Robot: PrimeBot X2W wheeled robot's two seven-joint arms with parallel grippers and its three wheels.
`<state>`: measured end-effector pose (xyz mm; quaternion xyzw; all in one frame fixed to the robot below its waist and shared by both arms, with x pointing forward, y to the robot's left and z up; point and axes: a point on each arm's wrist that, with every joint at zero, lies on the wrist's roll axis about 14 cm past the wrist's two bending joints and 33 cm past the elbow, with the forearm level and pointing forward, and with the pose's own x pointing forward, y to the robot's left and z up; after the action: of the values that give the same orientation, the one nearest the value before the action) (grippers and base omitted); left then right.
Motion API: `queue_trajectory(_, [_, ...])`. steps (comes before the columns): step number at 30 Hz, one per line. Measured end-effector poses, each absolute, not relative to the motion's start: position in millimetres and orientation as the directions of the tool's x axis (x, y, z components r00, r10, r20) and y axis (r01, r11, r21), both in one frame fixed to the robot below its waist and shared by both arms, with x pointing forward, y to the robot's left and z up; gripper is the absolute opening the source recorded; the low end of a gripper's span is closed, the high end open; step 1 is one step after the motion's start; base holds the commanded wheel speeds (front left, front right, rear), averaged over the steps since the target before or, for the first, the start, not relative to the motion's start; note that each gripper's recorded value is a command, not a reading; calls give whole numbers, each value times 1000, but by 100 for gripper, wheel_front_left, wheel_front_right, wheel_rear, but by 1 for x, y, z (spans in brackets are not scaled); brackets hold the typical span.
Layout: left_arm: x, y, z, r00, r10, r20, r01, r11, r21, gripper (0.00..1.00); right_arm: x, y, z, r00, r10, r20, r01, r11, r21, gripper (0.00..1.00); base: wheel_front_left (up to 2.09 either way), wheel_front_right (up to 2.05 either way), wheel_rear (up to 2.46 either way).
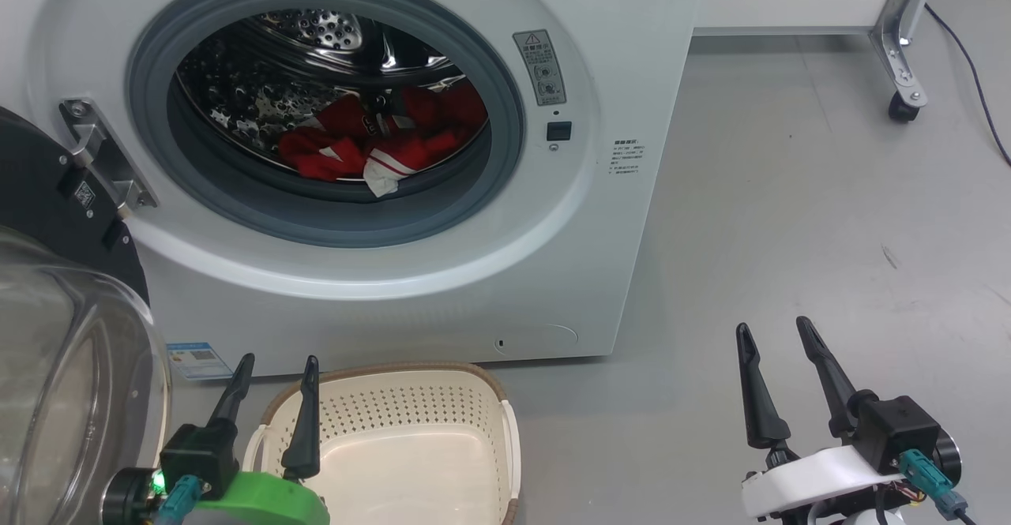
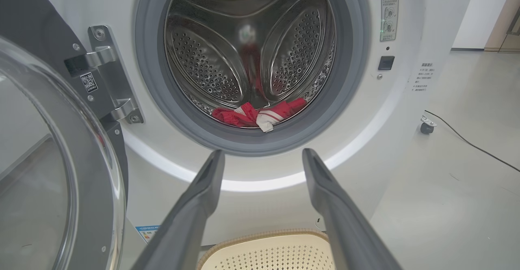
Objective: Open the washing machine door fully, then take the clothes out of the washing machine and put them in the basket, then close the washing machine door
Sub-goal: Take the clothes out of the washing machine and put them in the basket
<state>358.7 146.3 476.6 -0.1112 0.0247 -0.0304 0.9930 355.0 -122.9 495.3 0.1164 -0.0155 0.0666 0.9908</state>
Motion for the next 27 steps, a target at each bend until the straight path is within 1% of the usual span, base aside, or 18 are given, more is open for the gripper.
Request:
queue_trajectory(18, [360, 147, 473, 997, -62, -54, 49, 972, -228, 100, 357, -118, 486, 989, 148, 20, -149, 960, 237, 100, 0, 0, 0])
queue_trajectory(22, [362, 141, 470, 994, -86, -61, 70, 970, -233, 100, 358, -116, 483, 987, 159, 9, -156, 958, 239, 100, 0, 0, 0])
queue_trajectory(27, [378, 124, 471, 987, -150, -60, 130, 959, -251, 100, 361, -116, 476, 987, 159, -11, -152, 960, 237, 100, 0, 0, 0])
